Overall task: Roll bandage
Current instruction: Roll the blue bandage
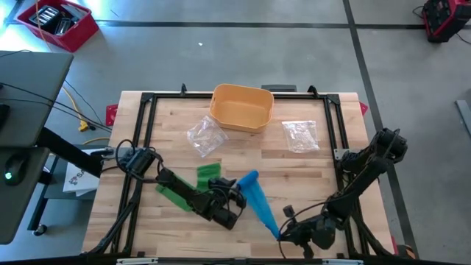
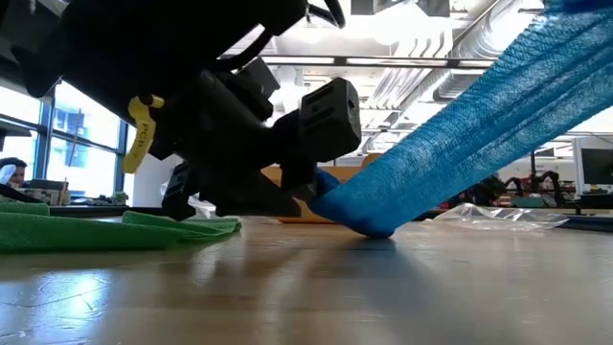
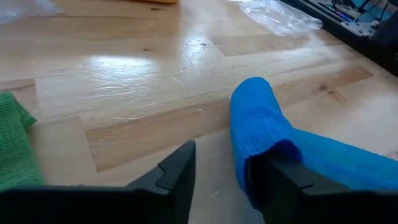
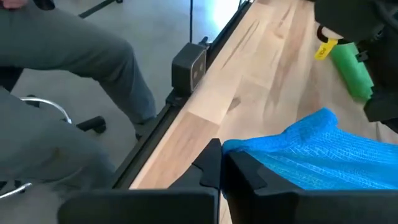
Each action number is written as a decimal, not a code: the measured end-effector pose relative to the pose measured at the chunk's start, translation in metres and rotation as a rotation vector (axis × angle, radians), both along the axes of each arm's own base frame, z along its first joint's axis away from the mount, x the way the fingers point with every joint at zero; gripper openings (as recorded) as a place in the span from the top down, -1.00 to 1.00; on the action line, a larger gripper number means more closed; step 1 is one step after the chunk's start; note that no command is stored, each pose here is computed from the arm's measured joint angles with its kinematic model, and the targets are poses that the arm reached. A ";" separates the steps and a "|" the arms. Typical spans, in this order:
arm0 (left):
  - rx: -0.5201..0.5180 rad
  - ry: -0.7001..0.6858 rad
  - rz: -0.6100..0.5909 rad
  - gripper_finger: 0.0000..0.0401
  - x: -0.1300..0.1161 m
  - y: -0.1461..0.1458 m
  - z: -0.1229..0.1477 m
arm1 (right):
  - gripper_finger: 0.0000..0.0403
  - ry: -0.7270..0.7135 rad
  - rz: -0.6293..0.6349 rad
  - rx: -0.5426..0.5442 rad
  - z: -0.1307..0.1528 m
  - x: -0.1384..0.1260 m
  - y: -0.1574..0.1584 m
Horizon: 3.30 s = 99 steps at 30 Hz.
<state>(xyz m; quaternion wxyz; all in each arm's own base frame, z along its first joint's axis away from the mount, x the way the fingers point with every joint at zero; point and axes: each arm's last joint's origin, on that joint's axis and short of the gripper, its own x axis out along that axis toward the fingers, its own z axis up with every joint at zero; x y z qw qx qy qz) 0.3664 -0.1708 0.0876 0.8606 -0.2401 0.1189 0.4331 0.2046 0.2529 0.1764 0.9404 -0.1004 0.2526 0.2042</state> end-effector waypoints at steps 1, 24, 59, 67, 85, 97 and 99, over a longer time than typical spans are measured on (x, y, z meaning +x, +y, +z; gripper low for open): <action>0.003 -0.002 -0.001 0.29 0.000 0.000 0.000 | 1.00 -0.002 0.001 -0.001 0.000 0.000 0.000; 0.013 -0.044 0.053 0.73 -0.038 0.009 -0.029 | 1.00 0.331 0.070 0.200 -0.007 -0.050 0.022; 0.545 0.126 -0.441 0.95 0.019 -0.099 0.158 | 0.54 -0.207 -0.029 -0.151 0.069 -0.023 -0.015; 0.564 0.117 -0.438 0.95 0.023 -0.097 0.163 | 0.17 -0.401 -0.182 -0.476 0.080 -0.017 -0.021; 0.470 0.021 -0.337 0.95 0.024 -0.093 0.163 | 0.96 -0.348 -0.206 -0.556 0.074 -0.001 -0.038; 0.441 -0.062 -0.164 0.95 0.023 -0.090 0.167 | 1.00 0.005 0.097 -0.280 0.038 -0.011 -0.025; 0.442 -0.064 -0.160 0.95 0.023 -0.090 0.168 | 1.00 0.065 0.104 -0.291 0.023 -0.009 -0.021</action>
